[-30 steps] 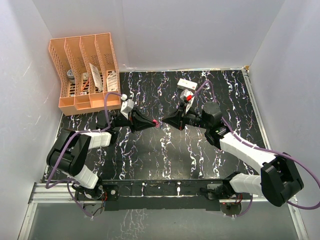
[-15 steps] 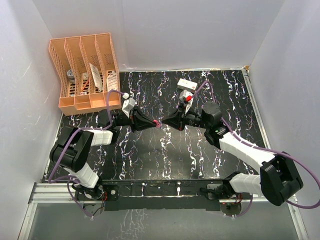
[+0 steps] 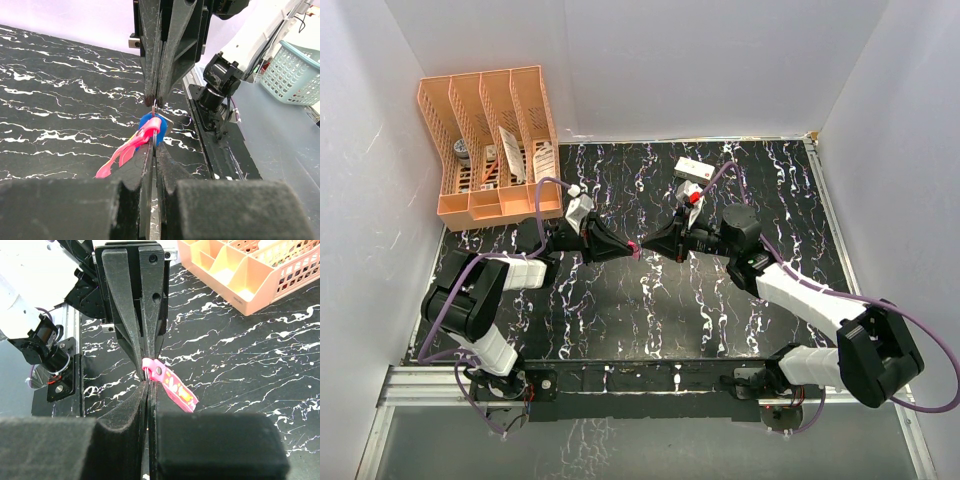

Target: Put the keys on the keyring

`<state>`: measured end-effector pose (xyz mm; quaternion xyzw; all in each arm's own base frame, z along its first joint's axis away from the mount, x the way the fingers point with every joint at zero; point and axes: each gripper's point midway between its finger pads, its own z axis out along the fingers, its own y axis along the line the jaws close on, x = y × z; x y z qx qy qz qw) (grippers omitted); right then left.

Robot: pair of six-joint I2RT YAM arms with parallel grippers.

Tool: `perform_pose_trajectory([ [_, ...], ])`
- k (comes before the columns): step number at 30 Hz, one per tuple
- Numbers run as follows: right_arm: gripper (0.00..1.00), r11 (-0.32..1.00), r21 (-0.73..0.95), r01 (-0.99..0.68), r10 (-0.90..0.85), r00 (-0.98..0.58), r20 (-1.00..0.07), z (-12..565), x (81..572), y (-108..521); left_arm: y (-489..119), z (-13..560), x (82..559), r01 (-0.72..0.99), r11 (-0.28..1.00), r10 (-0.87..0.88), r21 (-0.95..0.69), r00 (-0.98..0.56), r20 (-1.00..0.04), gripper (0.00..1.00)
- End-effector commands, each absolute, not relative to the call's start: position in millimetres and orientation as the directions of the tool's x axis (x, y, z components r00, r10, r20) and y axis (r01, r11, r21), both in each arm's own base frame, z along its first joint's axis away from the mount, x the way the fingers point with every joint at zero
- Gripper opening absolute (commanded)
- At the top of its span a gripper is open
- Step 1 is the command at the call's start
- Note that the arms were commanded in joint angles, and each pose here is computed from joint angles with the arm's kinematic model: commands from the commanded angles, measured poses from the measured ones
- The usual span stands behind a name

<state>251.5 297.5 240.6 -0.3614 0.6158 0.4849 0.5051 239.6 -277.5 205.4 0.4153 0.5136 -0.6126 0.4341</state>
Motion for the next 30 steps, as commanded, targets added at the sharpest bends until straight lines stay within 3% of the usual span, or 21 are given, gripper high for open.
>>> perform_pose_trajectory([
  [1, 0.0, 0.242, 0.153, -0.958, 0.1, -0.132, -0.986, 273.9, 253.9, 303.2, -279.3, 227.5, 236.0, 0.984, -0.134, -0.146, -0.117, -0.136, -0.98, 0.0],
  [30, 0.0, 0.21, 0.163, -0.964, 0.079, -0.149, -0.986, 267.0, 246.9, 307.6, -281.5, 233.3, 236.3, 0.987, -0.132, -0.162, -0.095, -0.116, -0.98, 0.0],
])
